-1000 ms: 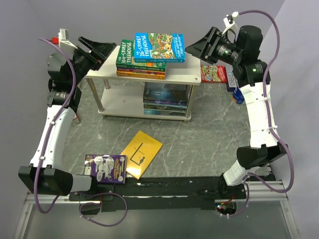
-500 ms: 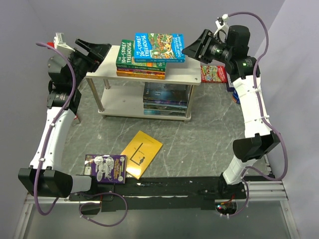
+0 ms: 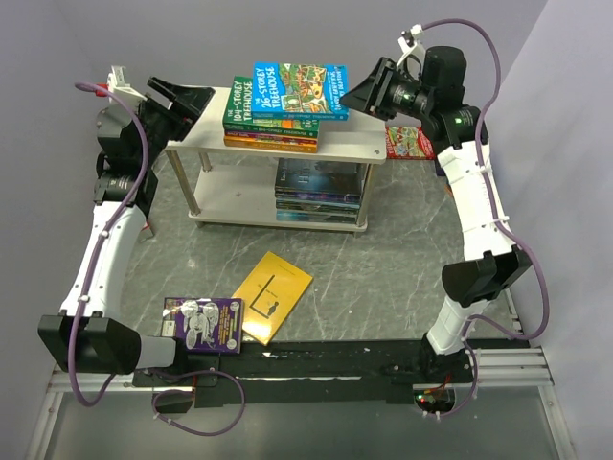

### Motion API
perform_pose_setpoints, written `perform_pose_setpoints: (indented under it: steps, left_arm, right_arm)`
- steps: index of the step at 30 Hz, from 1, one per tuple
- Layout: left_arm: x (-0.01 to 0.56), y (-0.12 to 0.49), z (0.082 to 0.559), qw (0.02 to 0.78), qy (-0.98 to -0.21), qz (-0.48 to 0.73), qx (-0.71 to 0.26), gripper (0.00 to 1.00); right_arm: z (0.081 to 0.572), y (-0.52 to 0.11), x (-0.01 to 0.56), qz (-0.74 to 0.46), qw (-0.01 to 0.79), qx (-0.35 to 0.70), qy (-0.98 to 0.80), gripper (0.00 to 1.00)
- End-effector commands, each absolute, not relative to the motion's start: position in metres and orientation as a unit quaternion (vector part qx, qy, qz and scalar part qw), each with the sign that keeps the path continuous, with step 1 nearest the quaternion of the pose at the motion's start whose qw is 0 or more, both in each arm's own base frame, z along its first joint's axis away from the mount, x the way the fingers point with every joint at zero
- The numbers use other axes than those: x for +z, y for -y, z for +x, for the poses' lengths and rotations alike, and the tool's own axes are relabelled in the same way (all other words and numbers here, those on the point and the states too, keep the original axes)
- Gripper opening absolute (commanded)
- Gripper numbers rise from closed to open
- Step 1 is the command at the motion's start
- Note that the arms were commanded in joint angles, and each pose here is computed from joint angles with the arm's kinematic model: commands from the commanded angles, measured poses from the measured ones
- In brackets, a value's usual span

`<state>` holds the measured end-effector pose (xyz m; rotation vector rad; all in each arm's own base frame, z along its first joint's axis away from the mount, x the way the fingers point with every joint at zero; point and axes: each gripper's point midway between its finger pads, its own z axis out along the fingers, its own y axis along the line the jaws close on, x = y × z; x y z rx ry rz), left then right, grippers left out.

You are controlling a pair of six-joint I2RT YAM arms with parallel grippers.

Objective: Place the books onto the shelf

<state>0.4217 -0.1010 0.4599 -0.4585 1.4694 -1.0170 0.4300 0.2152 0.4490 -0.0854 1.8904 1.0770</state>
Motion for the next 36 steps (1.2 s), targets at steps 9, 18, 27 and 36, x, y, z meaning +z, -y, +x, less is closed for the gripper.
perform_pose_setpoints:
  steps: [9, 18, 27, 36]
  left_arm:
    - [0.486, 0.105, 0.414, 0.620, -0.608, -0.168, -0.466, 0.84]
    - [0.522, 0.117, 0.393, 0.639, -0.565, -0.115, -0.509, 0.71]
    - [0.506, 0.143, 0.400, 0.589, -0.592, -0.063, -0.546, 0.35]
    - [0.495, 0.158, 0.410, 0.573, -0.615, -0.051, -0.539, 0.35]
  right_arm:
    - [0.417, -0.240, 0.469, -0.088, 0.484, 0.447, -0.747, 0.44]
    - [0.417, -0.241, 0.467, -0.087, 0.481, 0.445, -0.751, 0.45]
    - [0.418, -0.243, 0.466, -0.085, 0.477, 0.448, -0.751, 0.46]
    - [0.418, -0.250, 0.465, -0.089, 0.471, 0.453, -0.752, 0.46]
